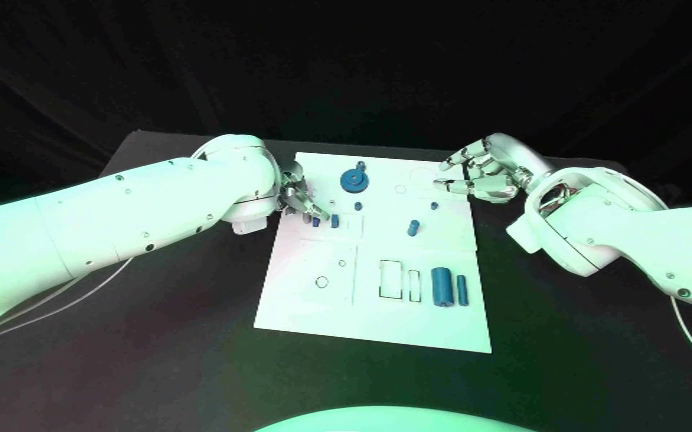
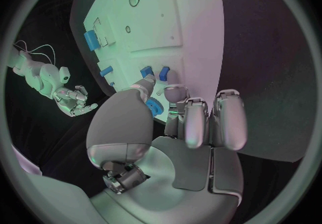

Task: Assemble the parts on the task board

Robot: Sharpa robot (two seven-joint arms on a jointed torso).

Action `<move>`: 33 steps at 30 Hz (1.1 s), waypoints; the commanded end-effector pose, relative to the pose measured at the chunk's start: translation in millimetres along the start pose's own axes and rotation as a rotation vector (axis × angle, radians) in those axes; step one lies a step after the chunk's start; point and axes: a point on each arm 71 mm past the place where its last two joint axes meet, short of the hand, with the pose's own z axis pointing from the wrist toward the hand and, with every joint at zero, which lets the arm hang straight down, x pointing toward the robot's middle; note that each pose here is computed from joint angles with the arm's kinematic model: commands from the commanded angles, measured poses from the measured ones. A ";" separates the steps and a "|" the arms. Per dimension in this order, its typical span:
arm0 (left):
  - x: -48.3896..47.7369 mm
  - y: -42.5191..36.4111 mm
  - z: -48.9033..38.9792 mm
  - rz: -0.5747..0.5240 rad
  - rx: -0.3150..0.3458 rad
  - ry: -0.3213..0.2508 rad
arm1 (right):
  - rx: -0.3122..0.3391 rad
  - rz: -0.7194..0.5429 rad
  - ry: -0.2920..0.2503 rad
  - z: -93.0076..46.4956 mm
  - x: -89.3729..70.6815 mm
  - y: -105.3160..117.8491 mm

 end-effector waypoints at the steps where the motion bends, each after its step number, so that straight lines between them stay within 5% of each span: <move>1: -6.5 -2.6 -4.3 -0.075 0.045 -0.062 | -0.011 -0.003 -0.003 0.1 0.1 0.6; 9: -22.5 -3.4 -12.6 -0.237 0.173 -0.212 | -0.008 -0.004 -0.009 -0.2 -1.2 -0.9; 13: -27.0 -12.5 -14.9 -0.268 0.294 -0.293 | -0.007 -0.004 -0.010 -0.4 -1.8 -1.6; 21: -11.5 -41.7 -12.9 -0.115 0.501 -0.375 | -0.011 -0.002 -0.006 -0.4 -0.7 -2.1; 33: 11.2 -60.1 2.9 0.162 0.534 -0.394 | -0.018 0.013 0.003 0.0 2.0 -1.1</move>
